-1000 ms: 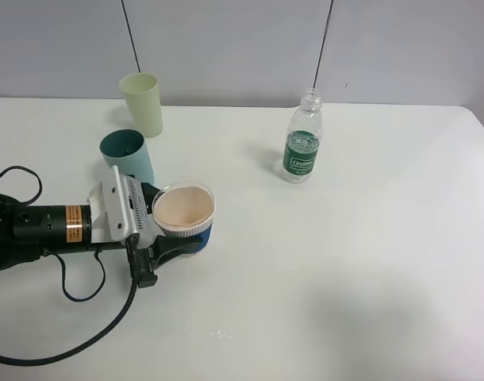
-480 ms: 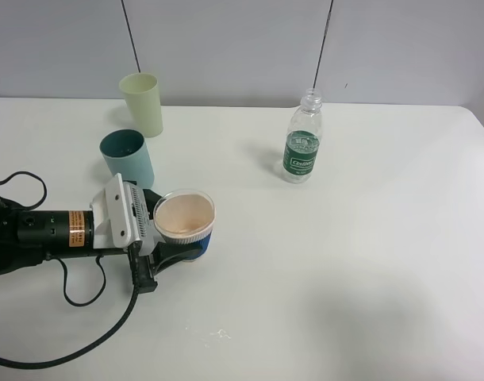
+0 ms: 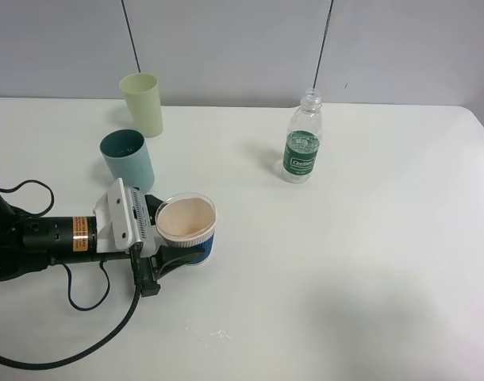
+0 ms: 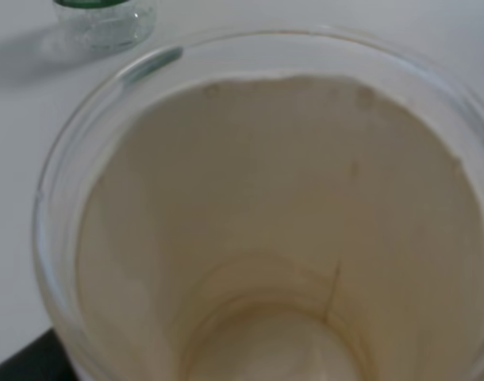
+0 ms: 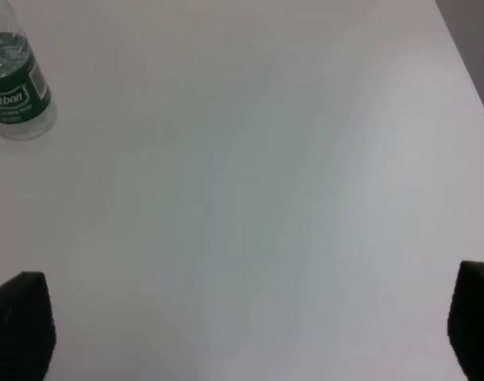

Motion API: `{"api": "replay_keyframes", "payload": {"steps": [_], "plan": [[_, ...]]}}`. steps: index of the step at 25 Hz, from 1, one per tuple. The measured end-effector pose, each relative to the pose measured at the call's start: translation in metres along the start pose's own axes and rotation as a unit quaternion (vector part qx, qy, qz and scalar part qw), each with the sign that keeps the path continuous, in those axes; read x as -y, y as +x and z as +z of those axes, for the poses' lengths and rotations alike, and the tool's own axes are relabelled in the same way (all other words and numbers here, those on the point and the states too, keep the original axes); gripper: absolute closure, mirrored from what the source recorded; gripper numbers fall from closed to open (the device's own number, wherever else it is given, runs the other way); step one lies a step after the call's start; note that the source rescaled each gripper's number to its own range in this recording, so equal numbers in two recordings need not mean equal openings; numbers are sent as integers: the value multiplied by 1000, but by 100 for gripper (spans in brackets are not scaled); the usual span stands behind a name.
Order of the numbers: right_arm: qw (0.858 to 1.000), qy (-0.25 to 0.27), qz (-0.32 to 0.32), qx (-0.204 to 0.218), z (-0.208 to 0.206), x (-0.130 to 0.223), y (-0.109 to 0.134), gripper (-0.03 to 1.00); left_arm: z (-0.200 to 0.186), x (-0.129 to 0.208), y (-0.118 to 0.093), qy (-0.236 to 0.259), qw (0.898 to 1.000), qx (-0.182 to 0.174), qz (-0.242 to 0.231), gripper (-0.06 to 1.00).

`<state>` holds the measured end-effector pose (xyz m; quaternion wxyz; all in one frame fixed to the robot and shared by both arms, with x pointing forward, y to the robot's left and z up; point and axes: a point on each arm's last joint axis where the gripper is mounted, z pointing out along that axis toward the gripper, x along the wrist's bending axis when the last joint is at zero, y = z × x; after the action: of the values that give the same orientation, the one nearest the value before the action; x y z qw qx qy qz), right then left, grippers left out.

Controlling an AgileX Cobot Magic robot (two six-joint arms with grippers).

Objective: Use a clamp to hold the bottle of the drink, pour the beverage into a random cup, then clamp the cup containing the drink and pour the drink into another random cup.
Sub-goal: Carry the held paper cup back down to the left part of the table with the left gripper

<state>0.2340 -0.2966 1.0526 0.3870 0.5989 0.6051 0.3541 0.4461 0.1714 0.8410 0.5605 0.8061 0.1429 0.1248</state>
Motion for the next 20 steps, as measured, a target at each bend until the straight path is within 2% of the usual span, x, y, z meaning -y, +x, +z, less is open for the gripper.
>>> {"api": "replay_keyframes", "payload": {"steps": [8, 11, 13, 15, 17, 20], "plan": [[1000, 0, 0, 0, 0, 0, 0, -3, 0, 0, 0, 0, 1000, -1, 0, 90], [1000, 0, 0, 0, 0, 0, 0, -3, 0, 2, 1, 8, 1000, -4, -2, 73], [1000, 0, 0, 0, 0, 0, 0, -3, 0, 5, 1, 21, 1000, -5, -5, 55], [1000, 0, 0, 0, 0, 0, 0, -3, 0, 6, 1, 23, 1000, -5, -5, 45], [1000, 0, 0, 0, 0, 0, 0, -3, 0, 6, 1, 24, 1000, -4, -5, 38], [1000, 0, 0, 0, 0, 0, 0, -3, -1, 0, 2, 18, 1000, -8, 3, 35]]}}
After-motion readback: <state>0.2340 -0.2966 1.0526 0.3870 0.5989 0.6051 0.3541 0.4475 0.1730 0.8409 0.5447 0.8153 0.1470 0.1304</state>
